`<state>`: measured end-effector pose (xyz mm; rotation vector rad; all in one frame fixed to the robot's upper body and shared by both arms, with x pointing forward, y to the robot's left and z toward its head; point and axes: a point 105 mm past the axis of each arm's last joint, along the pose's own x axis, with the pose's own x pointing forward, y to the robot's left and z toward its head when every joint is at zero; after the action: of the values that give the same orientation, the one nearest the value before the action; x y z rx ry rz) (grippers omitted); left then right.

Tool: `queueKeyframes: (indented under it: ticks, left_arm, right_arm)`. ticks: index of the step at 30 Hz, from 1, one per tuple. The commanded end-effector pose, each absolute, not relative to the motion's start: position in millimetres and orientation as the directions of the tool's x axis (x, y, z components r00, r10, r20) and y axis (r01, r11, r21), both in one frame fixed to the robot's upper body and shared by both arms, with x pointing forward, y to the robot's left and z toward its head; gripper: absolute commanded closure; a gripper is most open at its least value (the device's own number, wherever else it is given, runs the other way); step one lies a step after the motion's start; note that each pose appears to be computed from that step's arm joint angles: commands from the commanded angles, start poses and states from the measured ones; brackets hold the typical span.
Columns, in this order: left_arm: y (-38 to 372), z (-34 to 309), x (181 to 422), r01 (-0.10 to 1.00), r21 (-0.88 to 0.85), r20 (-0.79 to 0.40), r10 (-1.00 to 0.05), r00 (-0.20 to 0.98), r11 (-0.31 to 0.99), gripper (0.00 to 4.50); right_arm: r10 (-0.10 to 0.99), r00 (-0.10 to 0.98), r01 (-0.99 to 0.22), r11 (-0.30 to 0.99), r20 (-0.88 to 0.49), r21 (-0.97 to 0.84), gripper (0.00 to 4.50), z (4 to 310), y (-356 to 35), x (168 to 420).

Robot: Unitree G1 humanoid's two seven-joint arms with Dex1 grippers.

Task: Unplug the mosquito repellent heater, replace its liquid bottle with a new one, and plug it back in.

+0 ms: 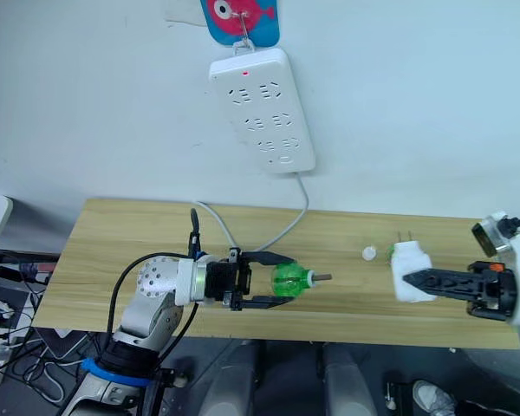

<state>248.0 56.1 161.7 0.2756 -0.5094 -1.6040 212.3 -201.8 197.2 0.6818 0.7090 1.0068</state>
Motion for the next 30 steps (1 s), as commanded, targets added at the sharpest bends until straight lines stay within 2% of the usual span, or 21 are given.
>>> queueKeyframes:
  ticks: [1,12,30]
  left_arm:
    - [51,169,242,0.849,0.526,0.127,-0.981,-0.146,-0.058,2.24]
    - [46,166,247,0.854,0.516,0.110,-0.983,-0.145,-0.068,2.24]
    - [45,163,255,0.858,0.511,0.098,-0.988,-0.119,-0.053,2.24]
  right_arm:
    - [0.917,0.372,-0.553,0.342,-0.143,0.760,1.53,202,-184,217]
    - [0.943,0.326,-0.637,0.270,-0.065,0.722,1.53,202,-149,214]
    - [0.950,0.306,-0.652,0.252,-0.056,0.715,1.53,201,-141,208]
